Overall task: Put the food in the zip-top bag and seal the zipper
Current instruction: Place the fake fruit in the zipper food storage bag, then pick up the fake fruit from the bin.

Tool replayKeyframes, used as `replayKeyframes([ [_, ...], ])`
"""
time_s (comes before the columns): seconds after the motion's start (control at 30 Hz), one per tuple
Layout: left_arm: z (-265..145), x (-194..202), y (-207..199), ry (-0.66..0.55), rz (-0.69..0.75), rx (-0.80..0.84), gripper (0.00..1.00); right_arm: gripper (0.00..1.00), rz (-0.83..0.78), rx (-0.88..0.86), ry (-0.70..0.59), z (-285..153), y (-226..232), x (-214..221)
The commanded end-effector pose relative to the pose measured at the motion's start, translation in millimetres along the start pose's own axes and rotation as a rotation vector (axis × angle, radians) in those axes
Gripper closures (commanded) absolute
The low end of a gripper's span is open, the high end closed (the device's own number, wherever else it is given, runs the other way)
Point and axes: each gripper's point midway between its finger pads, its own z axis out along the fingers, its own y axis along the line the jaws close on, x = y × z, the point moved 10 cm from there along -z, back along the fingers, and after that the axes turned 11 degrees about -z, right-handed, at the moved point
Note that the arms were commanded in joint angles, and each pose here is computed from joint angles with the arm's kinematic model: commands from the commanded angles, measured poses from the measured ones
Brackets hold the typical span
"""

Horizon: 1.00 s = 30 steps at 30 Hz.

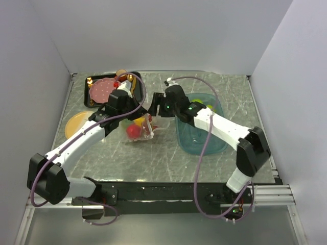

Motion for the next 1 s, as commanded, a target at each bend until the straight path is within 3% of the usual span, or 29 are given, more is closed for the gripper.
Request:
replayKeyframes([
  [0.0, -12, -7, -15, -0.039, 0.013, 0.063, 0.99, 0.22, -0.006, 0.141, -0.16, -57, -17, -18],
  [0.03, -14, -8, -16, -0.044, 0.019, 0.064, 0.99, 0.22, 0.017, 0.198, -0.199, -70, -27, -22],
  [0.2, -16, -9, -16, -0.051, 0.018, 0.064, 0.99, 0.2, 0.13, 0.378, -0.129, -76, -110, -13],
  [0.33, -13, -7, -14, -0.044, 0.018, 0.06, 0.99, 0.19, 0.085, 0.419, 0.006, -47, -141, -8],
  [0.67, -13, -4, -10, -0.03, 0.009, 0.049, 0.99, 0.17, 0.168, 0.42, 0.081, 16, -169, -43],
  [0.97, -14, -8, -13, -0.032, 0.025, 0.025, 0.99, 0.18, 0.227, 0.408, 0.157, 46, -179, -26],
])
